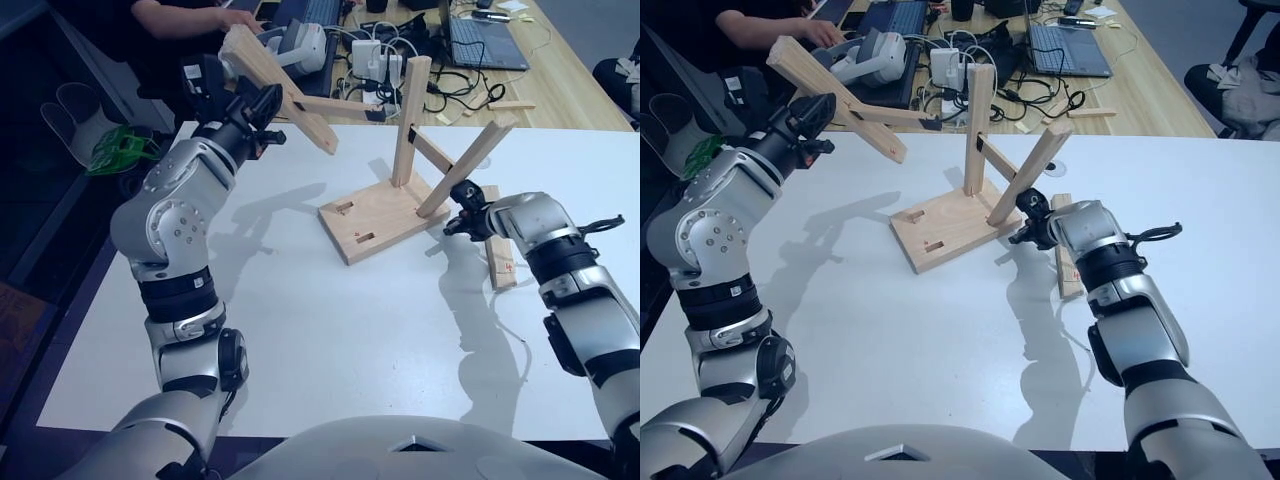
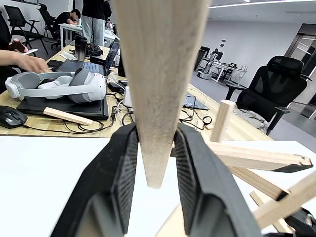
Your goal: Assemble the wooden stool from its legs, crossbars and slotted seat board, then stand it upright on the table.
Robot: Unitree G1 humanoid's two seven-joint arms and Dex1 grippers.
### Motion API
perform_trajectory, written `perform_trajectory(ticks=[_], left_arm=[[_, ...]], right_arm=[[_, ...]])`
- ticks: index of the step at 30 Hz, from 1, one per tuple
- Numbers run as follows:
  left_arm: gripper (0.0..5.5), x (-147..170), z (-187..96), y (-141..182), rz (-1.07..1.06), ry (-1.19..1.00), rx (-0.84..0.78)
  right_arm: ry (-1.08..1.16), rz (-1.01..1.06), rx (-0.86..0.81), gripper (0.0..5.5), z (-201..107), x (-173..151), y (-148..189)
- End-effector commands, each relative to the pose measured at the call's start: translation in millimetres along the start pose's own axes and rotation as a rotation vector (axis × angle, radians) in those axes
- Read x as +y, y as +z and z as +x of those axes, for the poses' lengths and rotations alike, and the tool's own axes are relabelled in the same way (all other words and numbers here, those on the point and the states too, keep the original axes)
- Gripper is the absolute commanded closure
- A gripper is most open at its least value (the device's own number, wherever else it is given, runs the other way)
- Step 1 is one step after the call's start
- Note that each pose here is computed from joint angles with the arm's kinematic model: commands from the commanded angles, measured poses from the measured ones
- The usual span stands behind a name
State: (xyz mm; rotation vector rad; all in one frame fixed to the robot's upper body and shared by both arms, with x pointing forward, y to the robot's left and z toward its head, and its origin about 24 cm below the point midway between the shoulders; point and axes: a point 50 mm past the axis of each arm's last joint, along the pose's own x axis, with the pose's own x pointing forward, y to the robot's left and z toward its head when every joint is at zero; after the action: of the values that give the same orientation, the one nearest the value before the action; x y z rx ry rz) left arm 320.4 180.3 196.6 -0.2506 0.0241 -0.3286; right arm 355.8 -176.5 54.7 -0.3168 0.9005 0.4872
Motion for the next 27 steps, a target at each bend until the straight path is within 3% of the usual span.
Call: perform_trajectory(ticks=[1,5,9,16,22,27], left_arm=[[4.5,-2.5,2.0,2.6,0.002,-0.006,-0.015],[4.5,-3.2,2.2,2.9,0.007,-0.009,-0.01],[4.5,-7.1,-4.9,3.6,0.024,-0.014,0.013],[4.5,-8.5,-20.0,4.8,0.025,-0.026,0.098],[4.5,-13.6,-35.4,-9.5,0.002,-0.04,0.226],[4.5,-19.4,-35.8,-18.6,-0.008,-0.073,0.273]], right_arm=[[-0.056,0.028,-0.06,5.5,9.4,0.9,15.9],[-0.049,0.047,-0.097,5.5,11.6,1.1,19.6],[-0.042,0.072,-0.128,5.5,-7.2,-11.0,20.6],[-0.176,0.181,-0.123,5.5,-57.8,-16.7,-26.3],[-0.299,0.425,-0.375,5.5,-76.3,-5.4,-43.7],[-0.255,0.502,-0.441,5.5,-73.8,-3.1,-40.7]])
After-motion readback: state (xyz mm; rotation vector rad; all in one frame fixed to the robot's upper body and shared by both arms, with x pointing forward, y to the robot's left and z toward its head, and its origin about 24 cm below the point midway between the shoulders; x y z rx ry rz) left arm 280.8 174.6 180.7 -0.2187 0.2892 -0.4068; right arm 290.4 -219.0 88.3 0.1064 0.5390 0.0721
